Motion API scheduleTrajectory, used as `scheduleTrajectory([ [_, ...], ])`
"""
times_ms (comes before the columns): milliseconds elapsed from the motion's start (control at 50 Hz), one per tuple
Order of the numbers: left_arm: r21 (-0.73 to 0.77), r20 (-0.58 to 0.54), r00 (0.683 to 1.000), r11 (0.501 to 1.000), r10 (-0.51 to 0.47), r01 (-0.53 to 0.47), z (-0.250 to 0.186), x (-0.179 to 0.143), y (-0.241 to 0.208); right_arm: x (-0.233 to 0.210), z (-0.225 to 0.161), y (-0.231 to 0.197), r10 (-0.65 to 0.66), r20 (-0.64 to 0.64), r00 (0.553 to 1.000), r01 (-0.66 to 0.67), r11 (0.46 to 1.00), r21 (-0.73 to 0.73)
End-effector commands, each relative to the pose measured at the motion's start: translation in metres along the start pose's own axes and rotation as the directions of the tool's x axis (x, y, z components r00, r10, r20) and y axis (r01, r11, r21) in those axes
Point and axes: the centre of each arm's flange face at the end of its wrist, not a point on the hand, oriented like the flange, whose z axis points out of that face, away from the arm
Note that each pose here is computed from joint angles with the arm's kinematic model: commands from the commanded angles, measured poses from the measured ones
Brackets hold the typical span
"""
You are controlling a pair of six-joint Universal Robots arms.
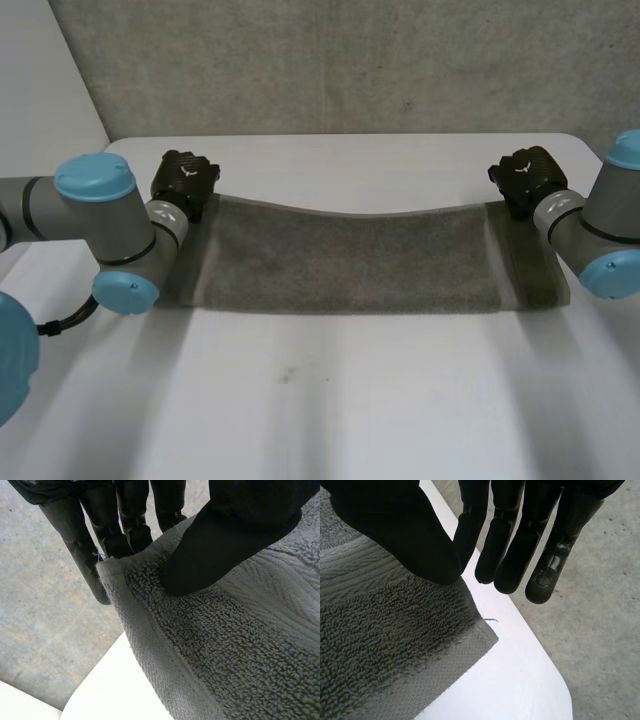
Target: Fold the towel.
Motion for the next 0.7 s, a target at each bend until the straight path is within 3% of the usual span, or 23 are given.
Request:
scheduleTrajectory([
  [20,-0.001,0.000,1.000,1.000,-0.001,0.001,0.008,0.005,0.009,-0.015,0.016,0.015,-0.002,0.013,1.000,0.002,1.000,0.000],
  [140,0.012,-0.015,1.000,1.000,0.006,-0.006,0.002,0.011,-0.002,-0.011,0.011,-0.004,0.020,0.004,1.000,-0.021,0.999,0.030],
  [240,0.027,-0.033,0.999,1.000,0.005,-0.004,-0.032,0.004,-0.033,0.019,-0.024,-0.050,0.173,-0.011,0.985,-0.171,0.981,0.096],
  [360,0.023,-0.044,0.999,1.000,-0.005,0.006,-0.067,-0.003,-0.046,0.028,-0.057,-0.066,0.213,0.012,0.977,-0.213,0.973,0.089],
  [460,0.009,-0.051,0.999,1.000,-0.009,0.010,-0.108,-0.006,-0.049,0.033,-0.097,-0.037,0.272,0.019,0.962,-0.270,0.959,-0.080],
  [580,-0.029,-0.073,0.997,0.999,-0.025,0.023,-0.131,-0.001,-0.040,0.020,-0.113,-0.011,0.313,0.050,0.948,-0.298,0.935,-0.191],
  [700,-0.070,-0.084,0.988,0.990,-0.129,0.123,-0.153,0.001,-0.034,0.011,-0.122,0.020,0.335,0.089,0.938,-0.304,0.918,-0.257],
])
